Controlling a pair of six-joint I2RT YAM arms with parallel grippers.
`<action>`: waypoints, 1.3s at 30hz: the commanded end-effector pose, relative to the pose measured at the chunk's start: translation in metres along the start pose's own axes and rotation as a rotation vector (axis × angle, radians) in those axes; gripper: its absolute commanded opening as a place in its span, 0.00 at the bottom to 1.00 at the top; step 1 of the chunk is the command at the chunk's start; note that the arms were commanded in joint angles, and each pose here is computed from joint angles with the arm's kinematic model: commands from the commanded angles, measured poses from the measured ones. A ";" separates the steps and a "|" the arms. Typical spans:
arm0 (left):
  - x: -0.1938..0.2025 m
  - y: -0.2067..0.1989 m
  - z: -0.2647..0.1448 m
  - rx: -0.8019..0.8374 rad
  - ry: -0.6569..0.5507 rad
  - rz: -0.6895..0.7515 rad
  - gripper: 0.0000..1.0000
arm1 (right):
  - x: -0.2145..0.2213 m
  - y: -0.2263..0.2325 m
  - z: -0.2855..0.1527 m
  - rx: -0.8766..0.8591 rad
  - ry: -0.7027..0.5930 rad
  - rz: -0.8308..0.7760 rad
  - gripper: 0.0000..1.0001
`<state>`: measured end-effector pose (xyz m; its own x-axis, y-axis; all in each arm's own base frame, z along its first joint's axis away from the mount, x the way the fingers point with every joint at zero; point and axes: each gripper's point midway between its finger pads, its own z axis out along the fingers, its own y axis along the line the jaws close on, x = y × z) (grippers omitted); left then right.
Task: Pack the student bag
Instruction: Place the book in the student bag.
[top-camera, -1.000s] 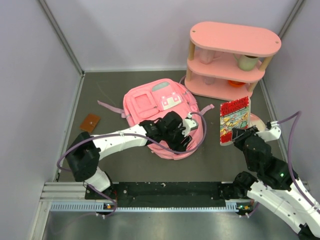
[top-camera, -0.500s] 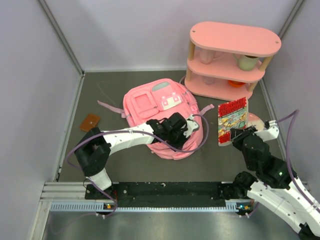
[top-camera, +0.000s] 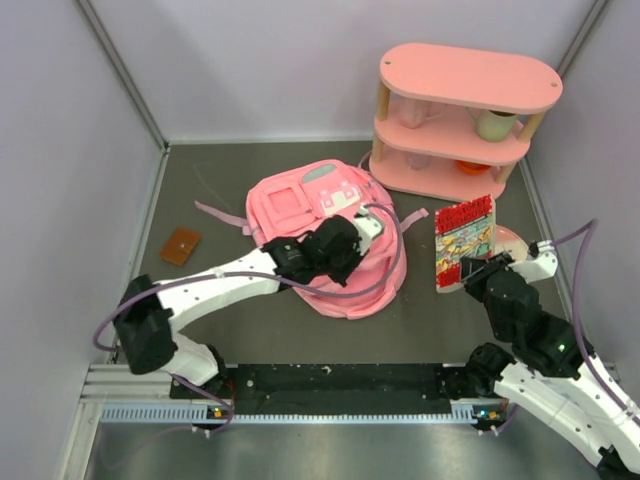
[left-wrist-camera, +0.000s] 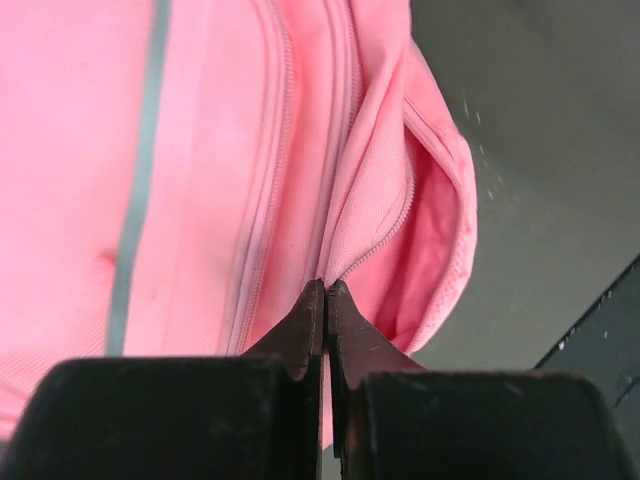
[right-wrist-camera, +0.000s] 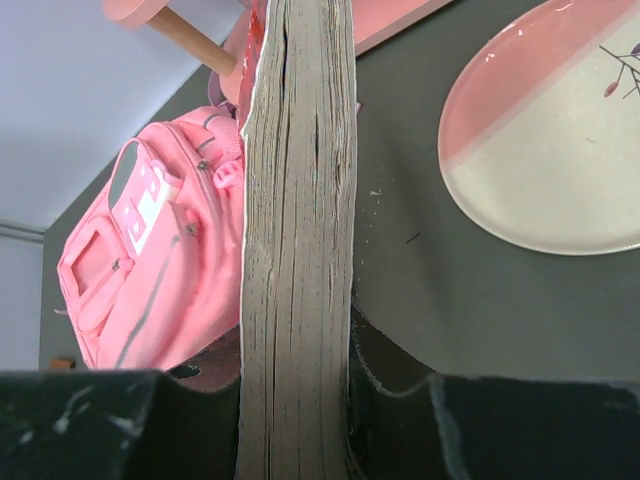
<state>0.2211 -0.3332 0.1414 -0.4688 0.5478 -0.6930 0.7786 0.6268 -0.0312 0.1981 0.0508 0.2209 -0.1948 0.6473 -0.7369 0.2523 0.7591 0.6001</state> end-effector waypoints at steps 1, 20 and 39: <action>-0.078 0.052 -0.073 -0.239 -0.341 -0.124 0.00 | -0.025 0.015 -0.010 -0.060 -0.057 0.105 0.00; -0.141 0.089 -0.151 -0.156 -0.653 -0.358 0.00 | 0.061 0.104 -0.041 -0.435 0.457 0.248 0.00; -0.161 0.050 -0.169 0.016 -0.706 -0.335 0.00 | 0.108 0.210 0.013 -0.635 0.629 0.340 0.00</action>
<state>0.2722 -0.2791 0.2800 -0.4616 0.0385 -0.8862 0.5571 0.7901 -0.2558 0.2068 0.2553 0.1772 -0.7909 0.5529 -0.2622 0.0510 0.4866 0.8721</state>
